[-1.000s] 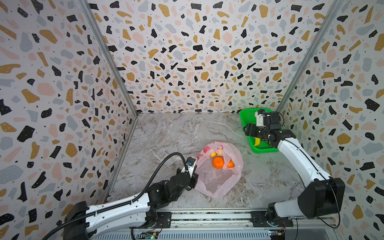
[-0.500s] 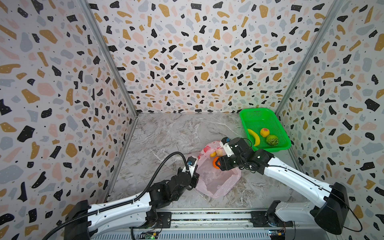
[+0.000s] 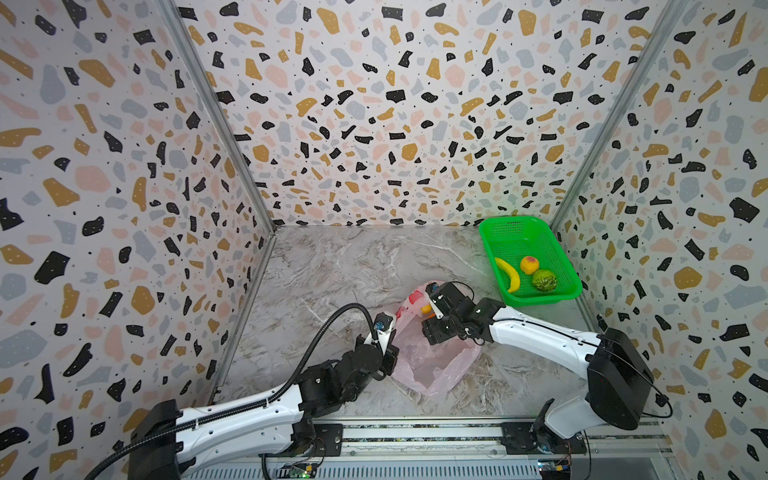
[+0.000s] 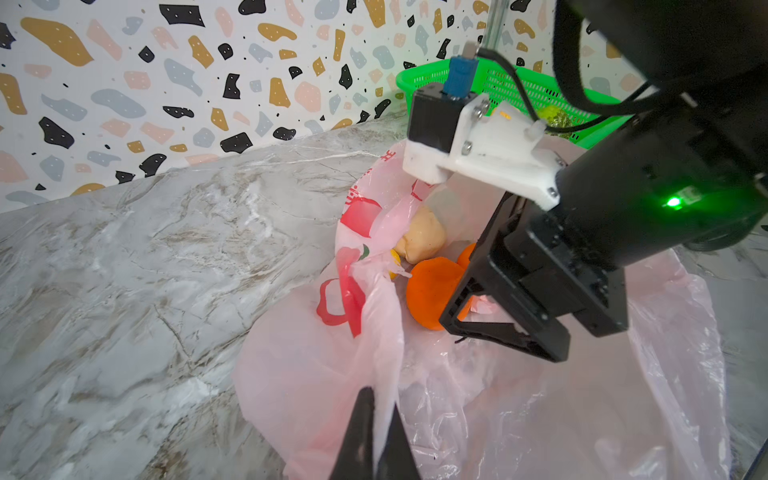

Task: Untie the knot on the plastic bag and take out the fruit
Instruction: 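Lower the right gripper into the bag and grasp an orange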

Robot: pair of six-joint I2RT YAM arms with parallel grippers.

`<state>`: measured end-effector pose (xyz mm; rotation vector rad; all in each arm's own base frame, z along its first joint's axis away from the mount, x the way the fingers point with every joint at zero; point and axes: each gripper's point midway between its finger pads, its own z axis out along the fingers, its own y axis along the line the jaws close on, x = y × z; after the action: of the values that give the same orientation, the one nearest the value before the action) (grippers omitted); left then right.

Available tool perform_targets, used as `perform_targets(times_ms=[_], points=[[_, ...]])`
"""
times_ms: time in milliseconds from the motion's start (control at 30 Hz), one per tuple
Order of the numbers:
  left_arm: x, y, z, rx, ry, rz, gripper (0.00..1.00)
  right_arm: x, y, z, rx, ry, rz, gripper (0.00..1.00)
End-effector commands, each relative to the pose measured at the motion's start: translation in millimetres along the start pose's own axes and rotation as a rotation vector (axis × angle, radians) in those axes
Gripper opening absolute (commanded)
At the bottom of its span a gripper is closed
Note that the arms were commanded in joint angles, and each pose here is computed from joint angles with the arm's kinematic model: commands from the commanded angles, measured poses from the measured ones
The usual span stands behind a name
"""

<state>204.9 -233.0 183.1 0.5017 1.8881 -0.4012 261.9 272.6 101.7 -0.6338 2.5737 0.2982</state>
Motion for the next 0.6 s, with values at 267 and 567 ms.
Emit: perform_targets(times_ms=[267, 567], points=[[-18.6, -7.6, -3.9, 0.040, -0.062, -0.021, 0.00, -33.3, -15.8, 19.6, 0.073, -0.088, 0.028, 0.89], [-17.3, -7.3, -4.1, 0.042, -0.061, -0.029, 0.00, -16.8, -22.5, 44.8, 0.077, -0.021, 0.044, 0.90]])
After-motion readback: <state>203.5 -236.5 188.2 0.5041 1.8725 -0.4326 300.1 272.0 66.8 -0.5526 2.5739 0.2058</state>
